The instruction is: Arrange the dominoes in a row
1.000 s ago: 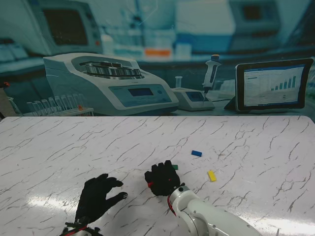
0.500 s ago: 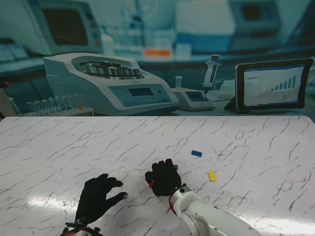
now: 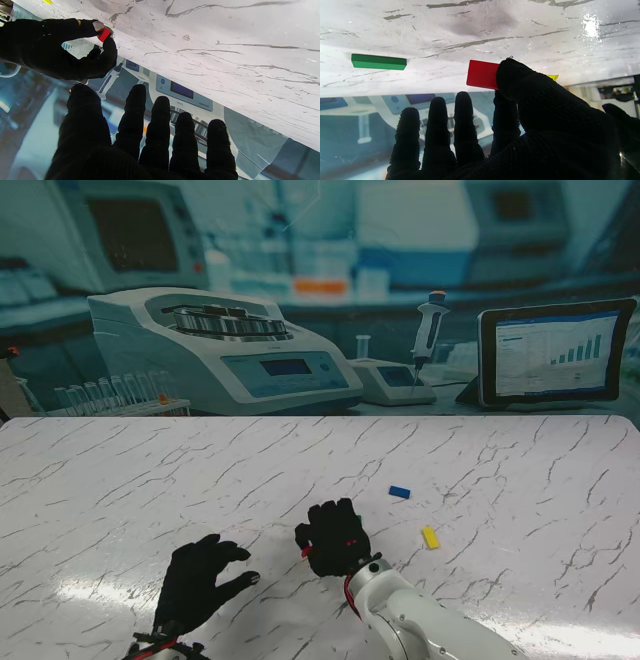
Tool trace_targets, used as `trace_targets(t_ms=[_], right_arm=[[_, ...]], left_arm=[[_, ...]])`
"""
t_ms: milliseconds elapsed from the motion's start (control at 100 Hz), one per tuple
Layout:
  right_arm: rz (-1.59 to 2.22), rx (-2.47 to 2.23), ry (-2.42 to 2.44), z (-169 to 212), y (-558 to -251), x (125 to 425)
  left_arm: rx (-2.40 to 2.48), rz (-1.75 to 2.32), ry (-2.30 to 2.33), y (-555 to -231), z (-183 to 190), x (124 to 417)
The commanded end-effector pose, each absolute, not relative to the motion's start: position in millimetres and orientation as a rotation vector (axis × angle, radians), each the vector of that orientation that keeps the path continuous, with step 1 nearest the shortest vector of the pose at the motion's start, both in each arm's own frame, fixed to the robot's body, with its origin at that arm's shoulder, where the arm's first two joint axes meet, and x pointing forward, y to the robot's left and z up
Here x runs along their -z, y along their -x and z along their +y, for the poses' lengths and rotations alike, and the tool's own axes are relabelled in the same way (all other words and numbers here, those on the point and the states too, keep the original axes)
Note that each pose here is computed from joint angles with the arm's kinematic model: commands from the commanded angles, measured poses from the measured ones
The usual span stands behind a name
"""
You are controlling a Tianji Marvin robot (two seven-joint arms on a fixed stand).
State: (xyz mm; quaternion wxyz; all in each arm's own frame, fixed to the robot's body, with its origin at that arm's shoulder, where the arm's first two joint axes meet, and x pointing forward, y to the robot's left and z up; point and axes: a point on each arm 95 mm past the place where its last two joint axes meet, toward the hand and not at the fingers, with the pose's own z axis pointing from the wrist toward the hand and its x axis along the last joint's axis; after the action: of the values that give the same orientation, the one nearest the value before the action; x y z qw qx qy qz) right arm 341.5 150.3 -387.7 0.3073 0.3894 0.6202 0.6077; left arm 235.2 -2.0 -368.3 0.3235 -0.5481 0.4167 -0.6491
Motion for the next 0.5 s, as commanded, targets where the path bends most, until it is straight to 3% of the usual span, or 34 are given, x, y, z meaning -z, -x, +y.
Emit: trace_targets(t_ms=[0,490], right_arm=[[1.632,-1.630,-1.029,154,-336,386],[1.555,-1.675,-1.063,143,-333,375]], left_arm=[[1.724,1.104,1.458,-232,-6,371],[1.725,1.118,1.459,-233,-8,371]])
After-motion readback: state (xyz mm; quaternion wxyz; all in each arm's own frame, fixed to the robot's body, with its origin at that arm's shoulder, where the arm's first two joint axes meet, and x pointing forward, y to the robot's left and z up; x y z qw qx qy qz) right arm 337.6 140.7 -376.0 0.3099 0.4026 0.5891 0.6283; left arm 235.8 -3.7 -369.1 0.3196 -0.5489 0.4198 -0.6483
